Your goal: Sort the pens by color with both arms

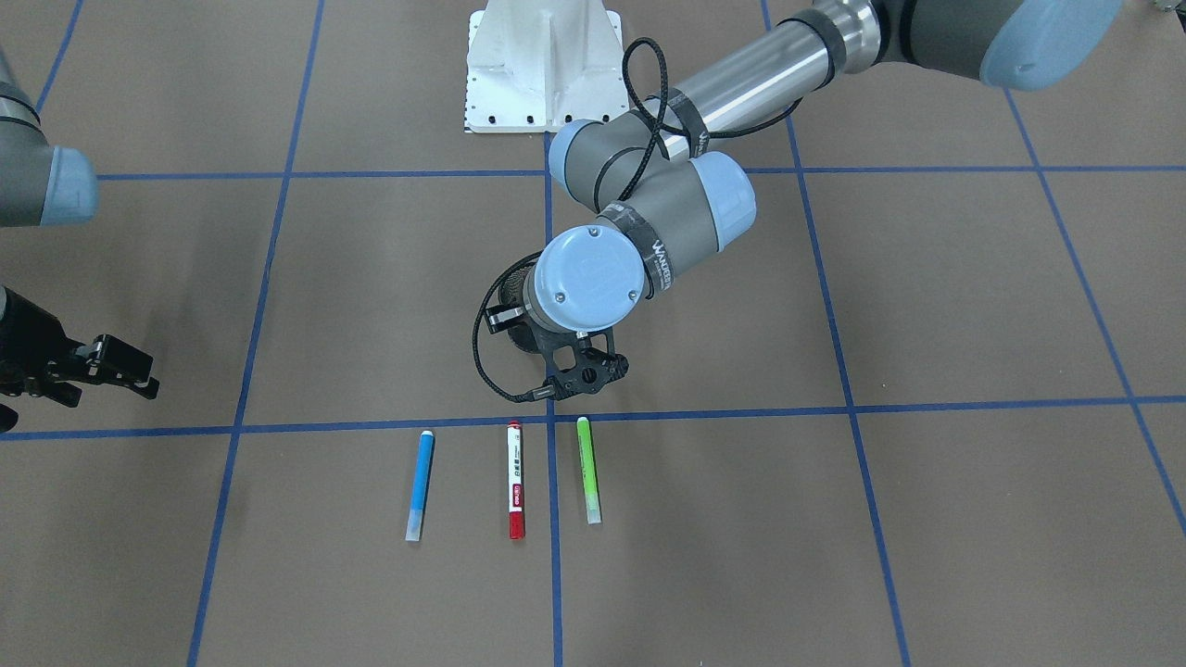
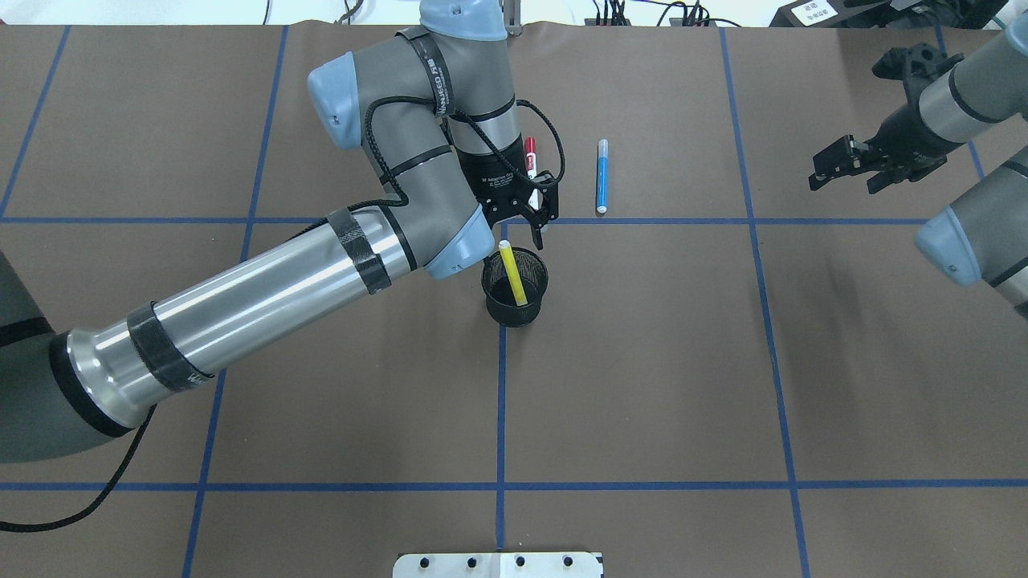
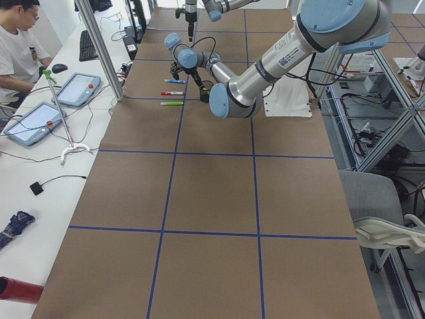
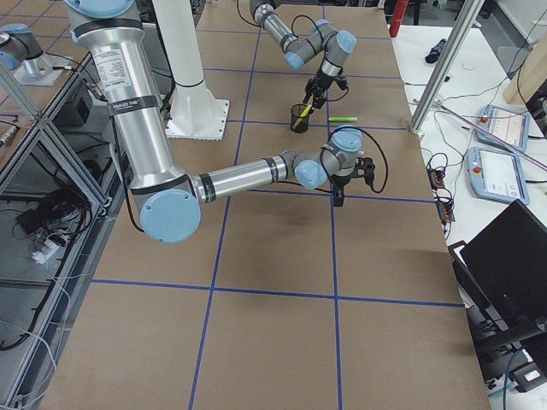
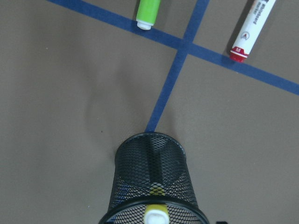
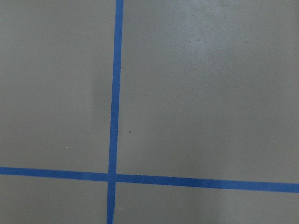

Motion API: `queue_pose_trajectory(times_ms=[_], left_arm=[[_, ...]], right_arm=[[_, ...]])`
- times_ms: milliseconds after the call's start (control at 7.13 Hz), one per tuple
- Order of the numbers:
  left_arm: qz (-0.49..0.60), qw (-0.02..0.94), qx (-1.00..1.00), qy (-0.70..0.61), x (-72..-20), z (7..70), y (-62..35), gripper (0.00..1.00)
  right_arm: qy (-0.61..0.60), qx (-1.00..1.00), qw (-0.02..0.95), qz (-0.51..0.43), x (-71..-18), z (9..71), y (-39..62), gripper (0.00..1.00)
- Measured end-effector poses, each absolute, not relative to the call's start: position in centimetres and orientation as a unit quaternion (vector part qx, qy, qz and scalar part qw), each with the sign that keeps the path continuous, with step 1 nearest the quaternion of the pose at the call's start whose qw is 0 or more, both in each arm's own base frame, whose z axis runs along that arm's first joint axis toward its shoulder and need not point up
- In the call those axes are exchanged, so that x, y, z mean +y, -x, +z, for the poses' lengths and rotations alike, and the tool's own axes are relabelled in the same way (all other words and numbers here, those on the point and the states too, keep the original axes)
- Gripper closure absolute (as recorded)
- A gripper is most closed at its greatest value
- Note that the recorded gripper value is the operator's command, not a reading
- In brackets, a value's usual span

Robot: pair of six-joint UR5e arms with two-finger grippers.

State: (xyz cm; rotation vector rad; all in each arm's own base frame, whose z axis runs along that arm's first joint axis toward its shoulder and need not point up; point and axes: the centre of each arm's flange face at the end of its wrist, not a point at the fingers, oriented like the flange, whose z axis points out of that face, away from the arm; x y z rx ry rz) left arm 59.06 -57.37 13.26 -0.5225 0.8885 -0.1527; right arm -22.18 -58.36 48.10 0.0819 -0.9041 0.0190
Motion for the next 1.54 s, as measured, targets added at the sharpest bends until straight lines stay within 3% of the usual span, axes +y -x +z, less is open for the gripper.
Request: queue_pose_trajectory(times_ms=[420, 561, 701, 841, 1542], left_arm=[[-0.074, 0.868, 0.424, 0.247, -57.3, 13.4, -59.1, 0.49], [-0.074, 0.869, 0.424, 0.246, -57.4, 13.4, -59.1, 0.62], [-0.074, 0.869, 0.424, 0.245, -57.4, 13.4, -59.0, 0.95], [-0.075, 0.869, 0.423, 0.245, -57.4, 13.4, -59.0, 1.00], [-0.076, 0.867, 0.439, 0.222, -57.6, 11.1, -57.0, 1.00]], right_arm=[[-0.039, -0.437, 0.899, 0.010, -58.4, 48.2, 22.2, 0.00], [-0.039, -0.437, 0.899, 0.010, -58.3, 48.2, 22.2, 0.00], [-0.040, -0.437, 0.899, 0.010, -58.3, 48.1, 22.2, 0.00], [-0.040, -0.437, 0.898, 0.009, -58.3, 48.1, 22.2, 0.00], [-0.042, -0.439, 0.898, 0.010, -58.3, 47.7, 22.1, 0.00]])
